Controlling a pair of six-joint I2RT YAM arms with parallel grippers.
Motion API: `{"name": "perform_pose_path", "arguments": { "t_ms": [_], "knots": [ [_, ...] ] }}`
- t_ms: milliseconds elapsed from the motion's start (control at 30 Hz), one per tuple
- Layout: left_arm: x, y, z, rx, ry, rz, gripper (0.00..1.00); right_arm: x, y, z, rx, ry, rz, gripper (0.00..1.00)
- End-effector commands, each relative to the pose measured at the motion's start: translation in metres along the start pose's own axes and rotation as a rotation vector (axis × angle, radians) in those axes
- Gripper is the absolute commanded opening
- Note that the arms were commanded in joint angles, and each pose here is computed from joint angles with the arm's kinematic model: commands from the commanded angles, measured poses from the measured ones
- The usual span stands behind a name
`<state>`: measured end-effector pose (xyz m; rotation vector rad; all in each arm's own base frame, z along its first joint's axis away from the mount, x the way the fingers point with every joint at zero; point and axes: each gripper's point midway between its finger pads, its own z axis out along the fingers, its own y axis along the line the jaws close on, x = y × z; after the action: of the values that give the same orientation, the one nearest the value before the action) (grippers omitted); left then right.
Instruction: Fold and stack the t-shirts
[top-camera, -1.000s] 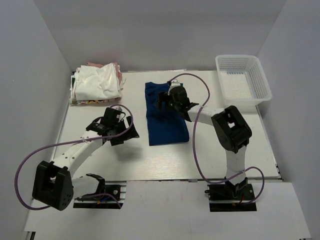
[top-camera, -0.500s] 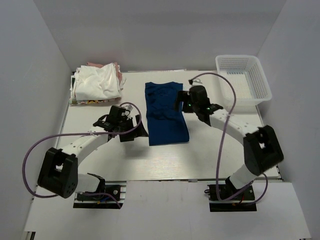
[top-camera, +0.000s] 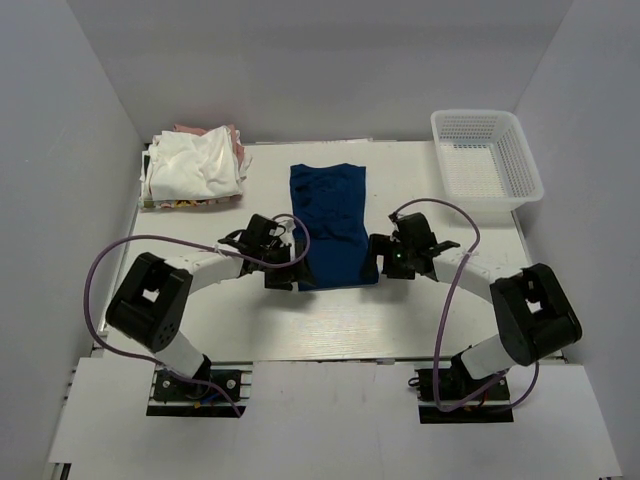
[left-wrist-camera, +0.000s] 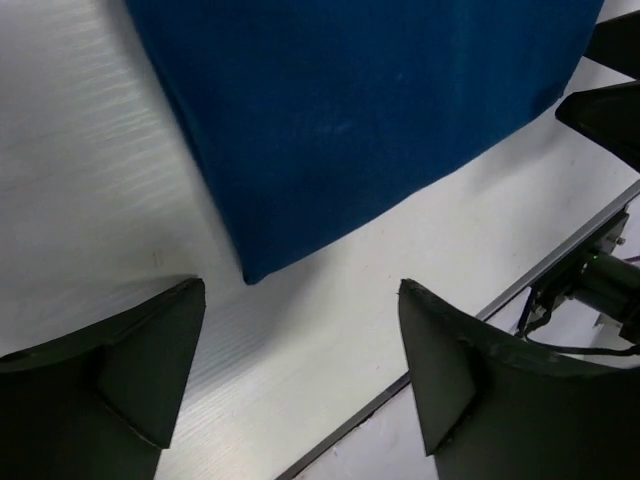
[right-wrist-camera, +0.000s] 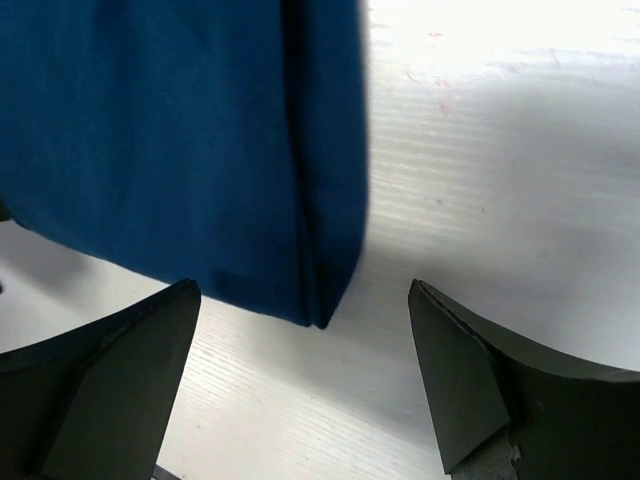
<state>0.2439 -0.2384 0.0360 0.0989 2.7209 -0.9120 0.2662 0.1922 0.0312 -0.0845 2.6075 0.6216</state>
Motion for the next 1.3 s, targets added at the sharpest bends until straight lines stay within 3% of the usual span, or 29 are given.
{"name": "perform_pose_path", "arguments": {
  "t_ms": [0,133,200,333,367,400,467,633,867,933,1100,1267],
  "knots": [
    [0.015,0.013,0.013,-0.053,0.049,0.018,0.86,0.017,0.004,0.009,-0.072,0.07,0.009,0.9],
    [0.016,0.025,0.022,-0.123,0.072,0.006,0.68,0.025,0.006,0.014,-0.102,0.103,0.026,0.9],
    [0.018,0.03,0.024,-0.141,0.078,0.002,0.54,0.025,0.006,0.016,-0.111,0.104,0.029,0.89],
    [0.017,0.029,0.028,-0.14,0.092,-0.003,0.33,0.031,0.009,0.02,-0.132,0.142,0.027,0.58],
    [0.017,0.029,0.028,-0.14,0.092,-0.004,0.26,0.034,0.006,0.019,-0.119,0.156,0.034,0.37],
    [0.017,0.029,0.028,-0.14,0.092,-0.004,0.06,0.034,0.006,0.019,-0.119,0.156,0.038,0.25],
    [0.019,0.03,0.027,-0.144,0.099,-0.007,0.0,0.039,0.001,0.015,-0.09,0.157,0.05,0.0],
    [0.022,0.012,0.009,-0.079,0.072,0.022,0.0,0.043,-0.001,-0.005,-0.062,0.144,0.021,0.0],
    [0.053,-0.04,-0.036,0.098,0.116,0.096,0.0,0.077,0.025,-0.051,-0.192,0.276,0.002,0.0],
    [0.046,-0.059,-0.054,0.145,0.082,0.112,0.0,0.083,0.034,-0.067,-0.227,0.3,0.019,0.0],
    [0.034,-0.091,-0.085,0.2,0.022,0.169,0.0,0.053,0.058,-0.098,-0.285,0.226,-0.018,0.0],
    [-0.006,-0.092,-0.102,0.099,-0.134,0.214,0.0,0.011,0.074,-0.108,-0.29,0.143,-0.06,0.0]
  ]
}}
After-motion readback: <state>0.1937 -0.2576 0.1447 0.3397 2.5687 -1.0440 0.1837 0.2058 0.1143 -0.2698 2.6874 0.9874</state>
